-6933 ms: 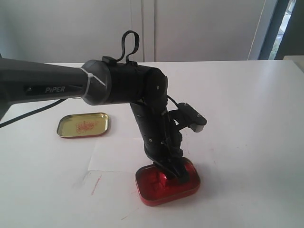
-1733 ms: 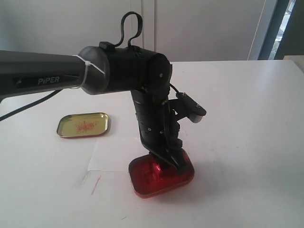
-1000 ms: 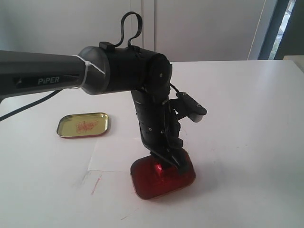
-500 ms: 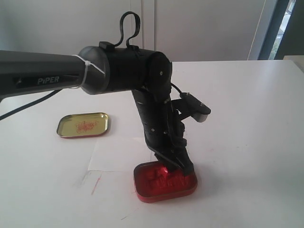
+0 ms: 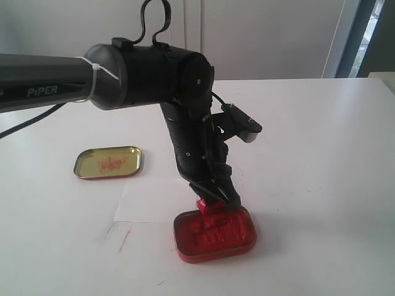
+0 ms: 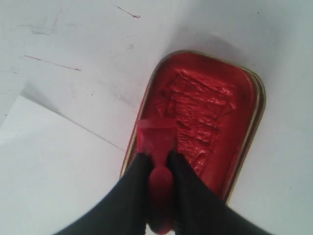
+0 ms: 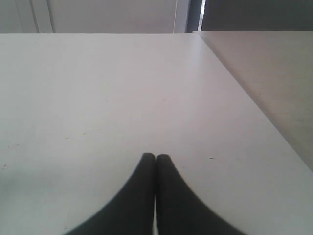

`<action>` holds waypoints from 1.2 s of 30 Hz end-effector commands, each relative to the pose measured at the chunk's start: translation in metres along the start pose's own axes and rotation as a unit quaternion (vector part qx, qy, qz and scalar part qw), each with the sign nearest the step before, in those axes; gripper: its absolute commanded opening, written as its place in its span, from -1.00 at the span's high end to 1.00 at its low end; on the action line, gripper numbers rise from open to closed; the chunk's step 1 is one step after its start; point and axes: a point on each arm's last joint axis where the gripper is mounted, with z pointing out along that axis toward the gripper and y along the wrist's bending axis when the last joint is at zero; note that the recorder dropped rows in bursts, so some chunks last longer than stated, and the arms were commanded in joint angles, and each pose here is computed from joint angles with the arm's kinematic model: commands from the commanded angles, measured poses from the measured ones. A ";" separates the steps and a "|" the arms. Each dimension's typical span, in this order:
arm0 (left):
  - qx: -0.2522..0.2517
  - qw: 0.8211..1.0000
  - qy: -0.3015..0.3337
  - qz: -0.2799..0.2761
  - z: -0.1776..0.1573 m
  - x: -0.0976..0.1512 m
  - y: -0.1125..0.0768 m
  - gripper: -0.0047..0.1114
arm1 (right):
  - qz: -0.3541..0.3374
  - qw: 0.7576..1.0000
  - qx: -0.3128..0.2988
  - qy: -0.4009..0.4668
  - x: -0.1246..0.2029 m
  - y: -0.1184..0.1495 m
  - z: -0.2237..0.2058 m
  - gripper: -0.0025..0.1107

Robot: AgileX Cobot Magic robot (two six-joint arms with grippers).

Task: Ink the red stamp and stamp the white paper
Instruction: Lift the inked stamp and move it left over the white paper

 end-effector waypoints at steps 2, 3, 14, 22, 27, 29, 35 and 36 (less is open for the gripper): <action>-0.012 1.000 0.002 -0.012 -0.015 0.005 0.008 0.92 | 0.001 1.000 -0.002 -0.007 0.000 0.000 0.000 0.96; -0.013 1.000 0.002 -0.016 -0.017 0.006 0.012 0.92 | 0.001 1.000 -0.002 -0.007 0.000 0.000 0.000 0.96; -0.026 0.997 0.001 -0.067 -0.043 0.026 0.054 0.92 | 0.001 1.000 -0.002 -0.007 0.000 0.000 0.000 0.96; -0.024 0.998 0.018 -0.054 -0.042 0.038 0.068 0.92 | 0.001 1.000 -0.002 -0.007 0.000 0.000 0.000 0.96; -0.018 0.998 0.038 -0.036 -0.028 0.054 0.076 0.92 | 0.002 1.000 -0.002 -0.007 0.000 0.000 0.000 0.96; -0.020 0.999 0.037 -0.026 -0.024 0.060 0.078 0.92 | 0.020 1.000 -0.002 -0.007 0.000 0.000 0.000 0.96; -0.022 0.999 0.002 -0.030 -0.027 0.079 0.085 0.92 | 0.020 1.000 -0.002 -0.007 0.000 0.000 0.000 0.96; -0.022 0.999 -0.002 -0.026 -0.028 0.082 0.085 0.92 | 0.020 1.000 -0.002 -0.007 0.000 0.000 0.000 0.96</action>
